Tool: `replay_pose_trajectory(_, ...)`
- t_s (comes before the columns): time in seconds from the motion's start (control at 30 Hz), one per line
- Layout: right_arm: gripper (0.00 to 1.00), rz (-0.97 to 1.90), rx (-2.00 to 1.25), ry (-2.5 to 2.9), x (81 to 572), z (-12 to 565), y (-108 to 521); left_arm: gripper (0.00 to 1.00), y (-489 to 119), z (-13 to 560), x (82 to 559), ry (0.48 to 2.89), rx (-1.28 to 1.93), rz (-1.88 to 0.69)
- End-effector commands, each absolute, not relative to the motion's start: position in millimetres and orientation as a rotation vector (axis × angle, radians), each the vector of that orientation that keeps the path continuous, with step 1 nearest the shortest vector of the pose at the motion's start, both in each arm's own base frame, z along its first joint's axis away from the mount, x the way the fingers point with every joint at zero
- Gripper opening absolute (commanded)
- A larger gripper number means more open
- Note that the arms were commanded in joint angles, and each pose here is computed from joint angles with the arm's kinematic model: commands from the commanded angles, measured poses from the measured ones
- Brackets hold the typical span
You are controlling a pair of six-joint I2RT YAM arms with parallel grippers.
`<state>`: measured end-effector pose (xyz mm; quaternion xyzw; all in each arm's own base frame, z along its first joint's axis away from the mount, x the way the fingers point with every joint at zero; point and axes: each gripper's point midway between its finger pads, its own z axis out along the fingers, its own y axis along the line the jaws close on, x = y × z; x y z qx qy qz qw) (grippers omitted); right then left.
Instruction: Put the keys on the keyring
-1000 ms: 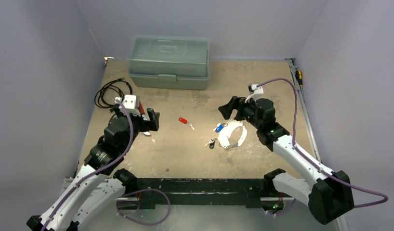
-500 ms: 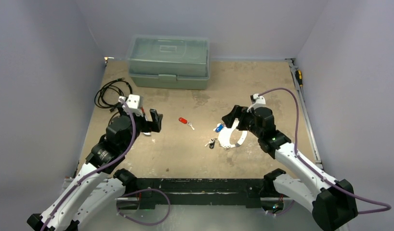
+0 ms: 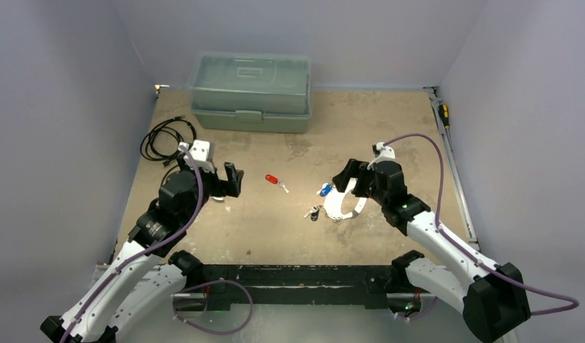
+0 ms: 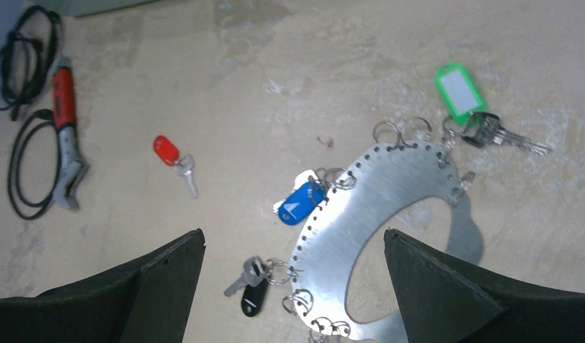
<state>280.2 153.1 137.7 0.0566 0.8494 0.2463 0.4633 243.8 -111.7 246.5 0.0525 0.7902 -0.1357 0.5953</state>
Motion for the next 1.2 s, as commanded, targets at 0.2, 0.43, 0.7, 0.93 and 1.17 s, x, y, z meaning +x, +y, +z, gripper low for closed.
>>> replay_pose_trajectory(0.2,0.88,0.309,0.397,2.199,288,109,112,0.99,-116,254,248,1.802,0.130,-0.337)
replay_pose_trajectory(0.43,0.66,0.208,0.544,2.190,300,96,101,0.99,-117,253,247,1.805,0.136,-0.340)
replay_pose_trajectory(0.7,0.44,0.067,0.586,2.192,319,78,91,0.99,-118,254,247,1.803,0.141,-0.347)
replay_pose_trajectory(0.93,0.41,-0.028,0.578,2.204,336,63,85,0.99,-119,253,247,1.803,0.145,-0.352)
replay_pose_trajectory(1.17,0.34,-0.078,0.576,2.221,344,52,73,0.99,-120,253,247,1.802,0.149,-0.357)
